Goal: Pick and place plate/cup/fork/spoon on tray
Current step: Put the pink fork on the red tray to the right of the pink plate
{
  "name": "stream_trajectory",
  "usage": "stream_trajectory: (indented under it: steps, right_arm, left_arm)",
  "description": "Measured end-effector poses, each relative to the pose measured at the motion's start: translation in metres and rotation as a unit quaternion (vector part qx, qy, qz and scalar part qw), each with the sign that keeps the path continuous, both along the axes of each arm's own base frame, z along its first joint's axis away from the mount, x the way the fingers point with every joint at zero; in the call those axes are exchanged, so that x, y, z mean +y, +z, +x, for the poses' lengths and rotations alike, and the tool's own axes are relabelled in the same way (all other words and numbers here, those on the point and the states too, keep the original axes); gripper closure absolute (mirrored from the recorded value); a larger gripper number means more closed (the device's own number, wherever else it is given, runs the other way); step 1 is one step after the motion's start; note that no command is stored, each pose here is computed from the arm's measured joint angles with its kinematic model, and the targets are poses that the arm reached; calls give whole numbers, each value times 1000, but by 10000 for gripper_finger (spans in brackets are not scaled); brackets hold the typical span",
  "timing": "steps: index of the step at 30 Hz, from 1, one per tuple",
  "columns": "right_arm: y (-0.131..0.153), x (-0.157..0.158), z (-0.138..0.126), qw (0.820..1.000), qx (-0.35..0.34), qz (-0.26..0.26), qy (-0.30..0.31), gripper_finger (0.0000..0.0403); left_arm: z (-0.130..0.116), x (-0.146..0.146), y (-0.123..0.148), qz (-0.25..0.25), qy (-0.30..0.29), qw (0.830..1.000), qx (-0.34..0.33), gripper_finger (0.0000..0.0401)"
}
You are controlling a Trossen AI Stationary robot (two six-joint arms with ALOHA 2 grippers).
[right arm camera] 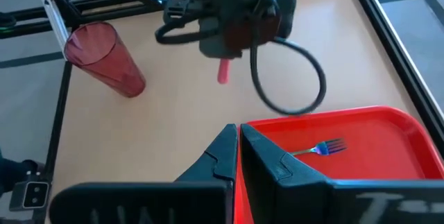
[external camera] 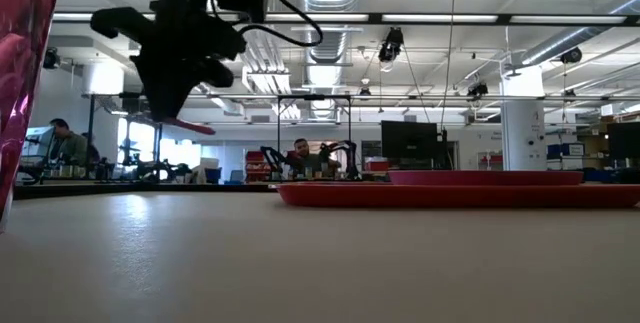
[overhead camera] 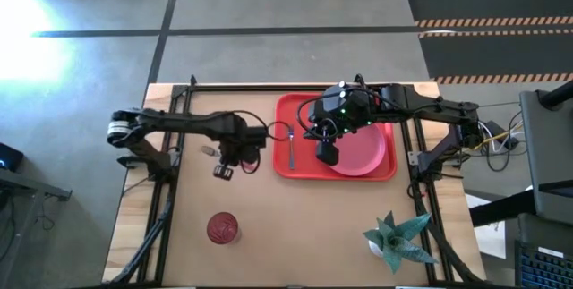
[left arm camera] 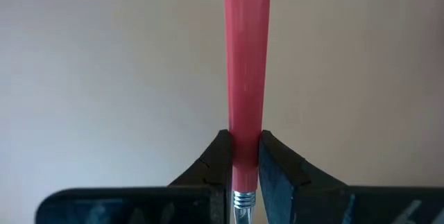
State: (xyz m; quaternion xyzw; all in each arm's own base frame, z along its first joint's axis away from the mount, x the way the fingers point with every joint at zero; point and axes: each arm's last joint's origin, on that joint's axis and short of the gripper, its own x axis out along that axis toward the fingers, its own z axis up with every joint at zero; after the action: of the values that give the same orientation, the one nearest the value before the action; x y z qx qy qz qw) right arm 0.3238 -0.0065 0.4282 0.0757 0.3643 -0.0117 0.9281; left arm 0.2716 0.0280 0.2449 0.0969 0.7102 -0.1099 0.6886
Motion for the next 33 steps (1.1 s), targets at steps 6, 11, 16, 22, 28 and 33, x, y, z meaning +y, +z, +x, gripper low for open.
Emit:
stream_trajectory:
  steps: [6, 11, 16, 22, 28, 33]
  right_arm:
    - [0, 0, 0, 1000, 1, 0, 0, 394]
    - [0, 0, 0, 1000, 1, 0, 0, 394]
    - [0, 0, 0, 1000, 1, -1, 1, 394]
    - [0, 0, 0, 1000, 1, 2, -2, 394]
    - [0, 0, -1, 1000, 4, 8, -12, 394]
    - [0, -1, -2, 1000, 5, 6, -14, 394]
  left_arm:
    - [26, -7, 3, 4, -80, 997, -8, 375]
    - [43, -21, 6, 15, -178, 984, -16, 375]
    - [61, -25, 12, 42, -237, 970, -30, 375]
    - [85, -18, 25, 79, -280, 956, -46, 375]
    - [101, -8, 34, 90, -309, 945, -57, 375]
    - [102, -1, 32, 87, -282, 954, -57, 375]
